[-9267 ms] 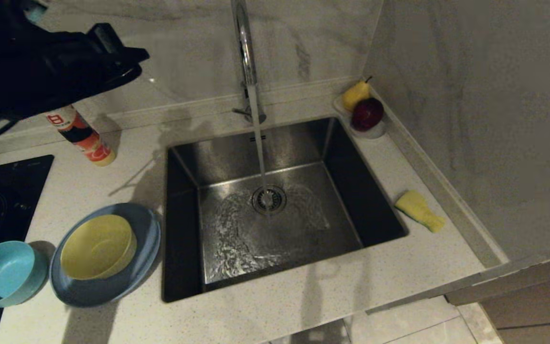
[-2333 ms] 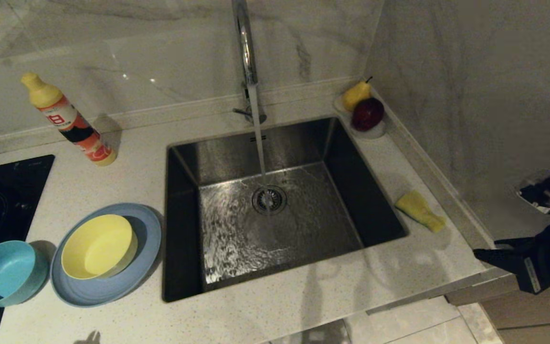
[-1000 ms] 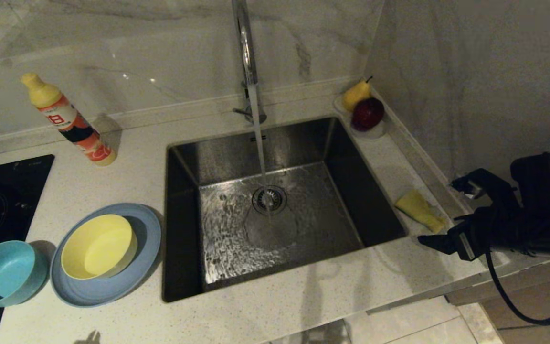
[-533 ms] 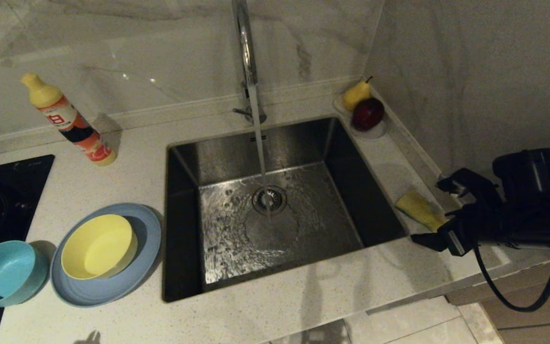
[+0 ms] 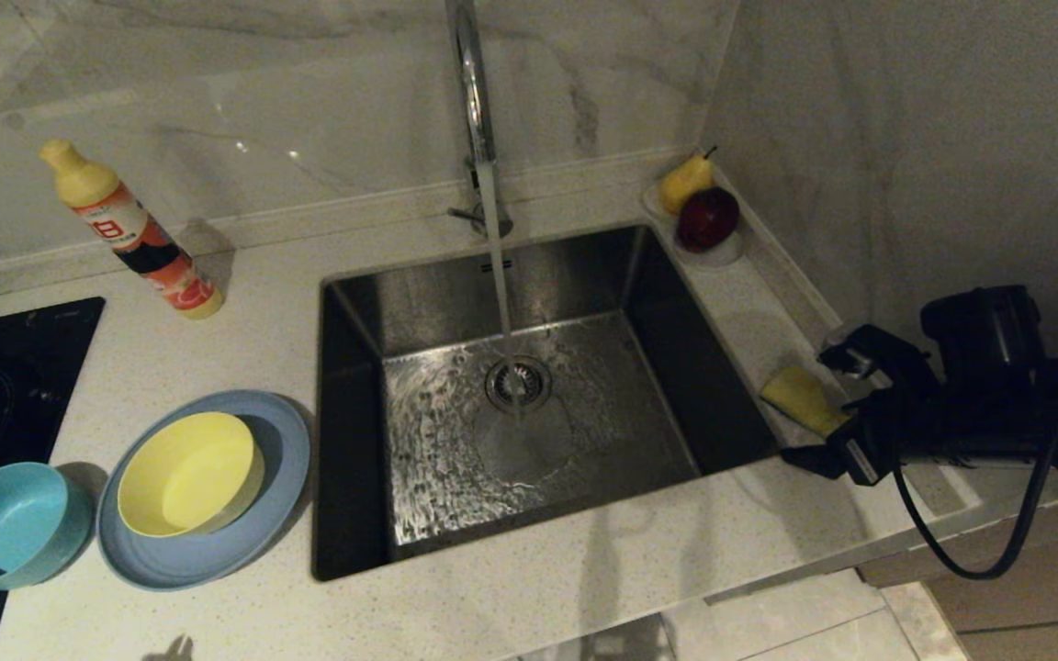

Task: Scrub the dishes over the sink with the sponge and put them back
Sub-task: Pick up a bowl and the sponge

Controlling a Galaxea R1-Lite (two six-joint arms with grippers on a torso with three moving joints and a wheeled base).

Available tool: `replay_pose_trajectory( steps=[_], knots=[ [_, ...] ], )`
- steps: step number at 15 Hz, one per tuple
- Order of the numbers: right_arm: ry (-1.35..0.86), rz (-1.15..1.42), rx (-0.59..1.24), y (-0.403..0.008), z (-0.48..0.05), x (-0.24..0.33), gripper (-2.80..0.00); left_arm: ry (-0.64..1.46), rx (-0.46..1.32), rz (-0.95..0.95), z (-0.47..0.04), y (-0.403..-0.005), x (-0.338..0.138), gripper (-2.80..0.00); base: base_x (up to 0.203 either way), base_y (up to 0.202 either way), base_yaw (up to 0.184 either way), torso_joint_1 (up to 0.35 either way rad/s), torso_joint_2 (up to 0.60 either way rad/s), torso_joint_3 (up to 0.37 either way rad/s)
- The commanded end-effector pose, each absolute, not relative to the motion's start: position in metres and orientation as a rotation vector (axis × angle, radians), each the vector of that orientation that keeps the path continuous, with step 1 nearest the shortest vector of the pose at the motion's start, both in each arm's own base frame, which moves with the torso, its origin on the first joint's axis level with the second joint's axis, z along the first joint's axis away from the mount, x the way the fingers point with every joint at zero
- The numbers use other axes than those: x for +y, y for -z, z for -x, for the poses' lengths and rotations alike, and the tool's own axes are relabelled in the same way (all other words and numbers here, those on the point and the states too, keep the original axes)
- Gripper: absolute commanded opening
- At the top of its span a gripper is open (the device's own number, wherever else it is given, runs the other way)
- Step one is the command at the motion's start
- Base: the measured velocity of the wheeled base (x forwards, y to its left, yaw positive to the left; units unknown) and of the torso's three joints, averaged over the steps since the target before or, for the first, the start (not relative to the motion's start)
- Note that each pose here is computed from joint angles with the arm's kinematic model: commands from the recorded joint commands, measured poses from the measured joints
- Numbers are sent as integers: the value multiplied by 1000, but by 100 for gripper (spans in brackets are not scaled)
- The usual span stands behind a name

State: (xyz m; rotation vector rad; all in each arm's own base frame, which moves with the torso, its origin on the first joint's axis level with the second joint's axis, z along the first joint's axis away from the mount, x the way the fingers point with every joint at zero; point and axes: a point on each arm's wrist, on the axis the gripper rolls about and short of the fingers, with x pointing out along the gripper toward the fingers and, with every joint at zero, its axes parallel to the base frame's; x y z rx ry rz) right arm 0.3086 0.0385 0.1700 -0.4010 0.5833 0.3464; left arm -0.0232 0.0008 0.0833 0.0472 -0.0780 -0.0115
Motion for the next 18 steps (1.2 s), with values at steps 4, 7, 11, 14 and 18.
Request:
replay_pose_trajectory(
  steps=[4, 7, 11, 14, 18],
  knots=[
    [-357, 435, 564, -176, -313, 40, 0, 11, -48, -48, 21, -74, 1, -280, 0, 0, 0, 0, 0, 0],
    [-365, 442, 586, -186, -306, 39, 0, 11, -48, -48, 21, -74, 1, -280, 0, 0, 0, 0, 0, 0],
    [-417, 494, 587, -190, -301, 31, 0, 11, -48, -48, 21, -74, 1, -280, 0, 0, 0, 0, 0, 0],
    [-431, 499, 593, -188, -300, 29, 0, 11, -48, -48, 21, -74, 1, -280, 0, 0, 0, 0, 0, 0],
    [-445, 505, 604, -184, -297, 29, 0, 11, -48, -48, 21, -74, 1, -280, 0, 0, 0, 0, 0, 0]
  ],
)
